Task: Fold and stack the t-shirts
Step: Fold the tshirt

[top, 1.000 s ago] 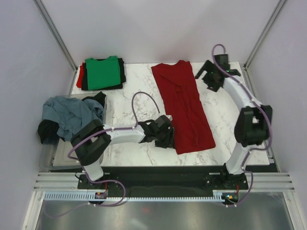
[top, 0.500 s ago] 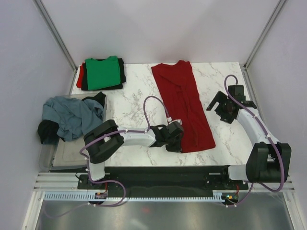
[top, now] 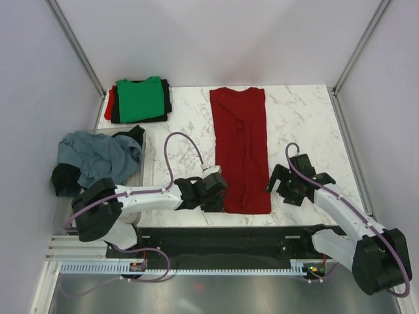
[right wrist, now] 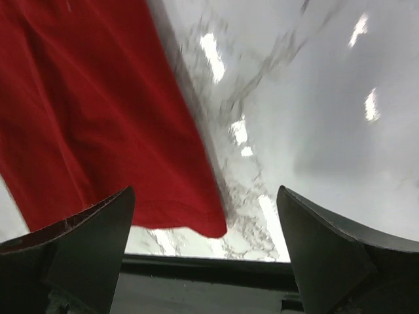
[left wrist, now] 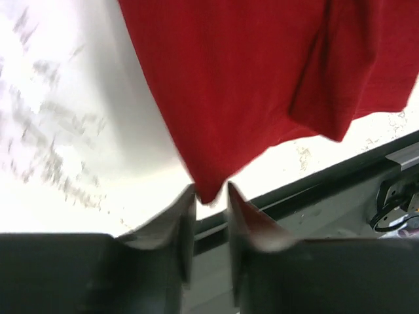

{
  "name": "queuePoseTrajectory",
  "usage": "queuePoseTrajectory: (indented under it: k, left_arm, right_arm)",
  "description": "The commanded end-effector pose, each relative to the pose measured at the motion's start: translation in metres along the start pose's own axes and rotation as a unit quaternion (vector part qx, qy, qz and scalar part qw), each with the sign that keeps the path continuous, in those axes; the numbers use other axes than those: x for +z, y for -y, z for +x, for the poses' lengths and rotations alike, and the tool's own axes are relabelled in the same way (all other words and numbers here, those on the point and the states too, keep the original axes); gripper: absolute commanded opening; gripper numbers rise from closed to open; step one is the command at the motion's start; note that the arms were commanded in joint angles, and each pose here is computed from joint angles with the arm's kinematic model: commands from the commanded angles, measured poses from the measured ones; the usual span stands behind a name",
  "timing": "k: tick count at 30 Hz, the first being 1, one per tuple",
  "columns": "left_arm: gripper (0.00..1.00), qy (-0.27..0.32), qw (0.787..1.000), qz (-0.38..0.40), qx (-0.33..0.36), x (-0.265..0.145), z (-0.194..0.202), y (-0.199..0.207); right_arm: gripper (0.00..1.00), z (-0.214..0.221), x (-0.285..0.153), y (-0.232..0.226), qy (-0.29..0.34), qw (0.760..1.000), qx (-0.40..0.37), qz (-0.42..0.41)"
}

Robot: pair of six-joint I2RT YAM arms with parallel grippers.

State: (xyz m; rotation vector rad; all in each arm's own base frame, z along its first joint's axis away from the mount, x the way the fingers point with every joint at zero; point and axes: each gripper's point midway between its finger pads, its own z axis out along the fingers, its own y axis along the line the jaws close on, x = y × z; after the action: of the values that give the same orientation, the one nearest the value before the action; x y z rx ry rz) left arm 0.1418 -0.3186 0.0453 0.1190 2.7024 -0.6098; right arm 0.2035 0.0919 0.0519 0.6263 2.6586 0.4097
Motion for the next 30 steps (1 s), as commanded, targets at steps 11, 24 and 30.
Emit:
queuePoseTrajectory:
  k: [11,24,30]
  left_arm:
    - [0.78,0.04,0.998,-0.014,-0.035,-0.029,-0.001,-0.023]
    - [0.68,0.068,0.996,-0.049,-0.021,-0.001,-0.014,-0.024]
    - [0.58,0.077,0.996,-0.048,-0.017,0.014,-0.017,-0.023]
  right_arm:
    - [0.86,0.068,0.012,0.003,-0.039,0.999,0.012,-0.018]
    - [0.54,0.072,0.025,0.013,-0.041,0.999,-0.004,-0.004]
    - [0.36,0.072,0.026,0.013,-0.044,0.999,-0.015,-0.001]
